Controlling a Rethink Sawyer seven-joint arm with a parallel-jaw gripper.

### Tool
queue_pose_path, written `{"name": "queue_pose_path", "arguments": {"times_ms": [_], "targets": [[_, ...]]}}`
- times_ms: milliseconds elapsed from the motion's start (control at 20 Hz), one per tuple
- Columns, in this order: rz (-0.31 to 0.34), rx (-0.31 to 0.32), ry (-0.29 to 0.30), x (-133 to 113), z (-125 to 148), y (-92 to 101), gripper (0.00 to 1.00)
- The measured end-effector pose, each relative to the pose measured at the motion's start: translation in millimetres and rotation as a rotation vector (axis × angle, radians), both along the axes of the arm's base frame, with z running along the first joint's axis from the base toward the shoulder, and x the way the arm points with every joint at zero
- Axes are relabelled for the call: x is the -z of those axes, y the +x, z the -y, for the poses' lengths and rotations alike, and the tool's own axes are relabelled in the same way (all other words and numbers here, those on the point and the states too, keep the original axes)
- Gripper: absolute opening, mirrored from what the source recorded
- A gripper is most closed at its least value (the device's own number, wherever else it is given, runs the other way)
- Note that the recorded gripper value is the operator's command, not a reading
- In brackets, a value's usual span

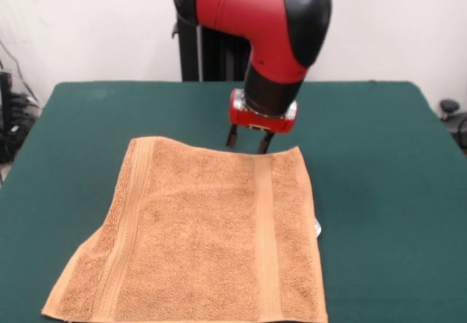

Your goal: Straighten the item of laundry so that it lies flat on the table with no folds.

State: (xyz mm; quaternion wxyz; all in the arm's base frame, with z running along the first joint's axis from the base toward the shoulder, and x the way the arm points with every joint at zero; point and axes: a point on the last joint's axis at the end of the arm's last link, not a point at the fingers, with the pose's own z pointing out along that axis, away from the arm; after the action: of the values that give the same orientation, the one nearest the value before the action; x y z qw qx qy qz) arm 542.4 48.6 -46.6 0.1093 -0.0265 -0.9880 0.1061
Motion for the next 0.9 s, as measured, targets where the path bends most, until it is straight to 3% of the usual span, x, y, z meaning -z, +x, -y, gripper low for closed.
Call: {"name": "queue_pose_path", "arguments": {"times_ms": [450, 900], "targets": [[0.017, -0.006, -0.023, 0, -7, 18.3, 1.0], [-0.018, -0.013, -0.071, 1, -17, 23.2, 1.0]]}}
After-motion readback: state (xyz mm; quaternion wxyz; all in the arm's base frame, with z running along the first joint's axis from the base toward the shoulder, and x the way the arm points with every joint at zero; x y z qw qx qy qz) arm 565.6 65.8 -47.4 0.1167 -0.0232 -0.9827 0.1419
